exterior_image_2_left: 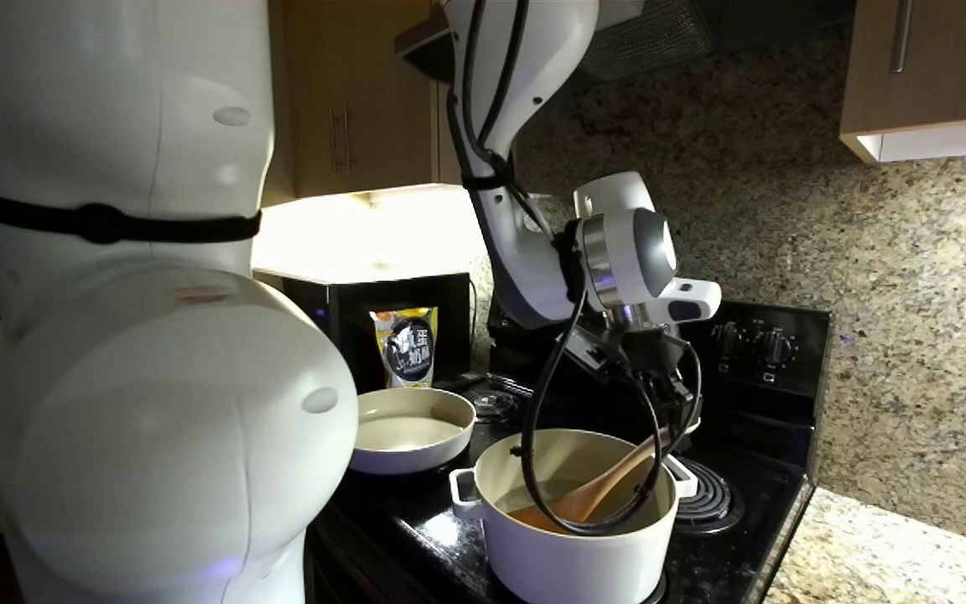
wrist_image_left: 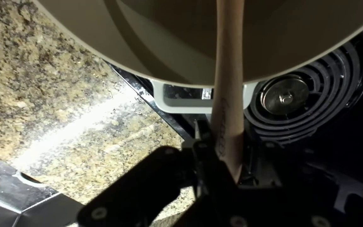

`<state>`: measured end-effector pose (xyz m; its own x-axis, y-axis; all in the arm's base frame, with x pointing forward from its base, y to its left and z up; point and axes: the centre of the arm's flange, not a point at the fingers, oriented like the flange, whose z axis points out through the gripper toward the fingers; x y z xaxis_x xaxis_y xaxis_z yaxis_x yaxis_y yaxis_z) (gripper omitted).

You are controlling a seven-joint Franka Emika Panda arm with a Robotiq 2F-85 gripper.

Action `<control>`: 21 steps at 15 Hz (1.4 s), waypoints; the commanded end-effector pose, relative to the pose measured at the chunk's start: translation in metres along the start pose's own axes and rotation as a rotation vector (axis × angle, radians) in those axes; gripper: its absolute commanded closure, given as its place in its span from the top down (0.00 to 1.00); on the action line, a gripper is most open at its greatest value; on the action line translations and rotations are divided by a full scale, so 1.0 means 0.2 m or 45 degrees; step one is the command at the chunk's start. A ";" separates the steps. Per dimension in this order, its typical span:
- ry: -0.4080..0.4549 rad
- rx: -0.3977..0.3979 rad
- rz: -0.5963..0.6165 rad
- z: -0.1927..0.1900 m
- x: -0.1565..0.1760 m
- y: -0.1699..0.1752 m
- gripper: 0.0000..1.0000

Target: Stir the contents in the white pot

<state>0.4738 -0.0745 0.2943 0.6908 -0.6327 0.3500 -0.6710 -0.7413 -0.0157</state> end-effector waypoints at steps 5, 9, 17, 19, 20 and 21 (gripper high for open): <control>0.120 0.089 0.180 0.00 -0.07 0.03 0.07; 0.162 0.129 0.251 0.00 -0.05 0.05 0.07; 0.251 0.172 0.308 0.00 -0.04 0.07 0.07; 0.275 0.177 0.335 -0.01 -0.04 0.08 0.07; 0.285 0.180 0.345 -0.01 -0.04 0.08 0.07; 0.291 0.184 0.351 -0.01 -0.04 0.08 0.07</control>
<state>0.4652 -0.0876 0.3045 0.4572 -0.7359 0.4993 -0.7625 -0.6134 -0.2059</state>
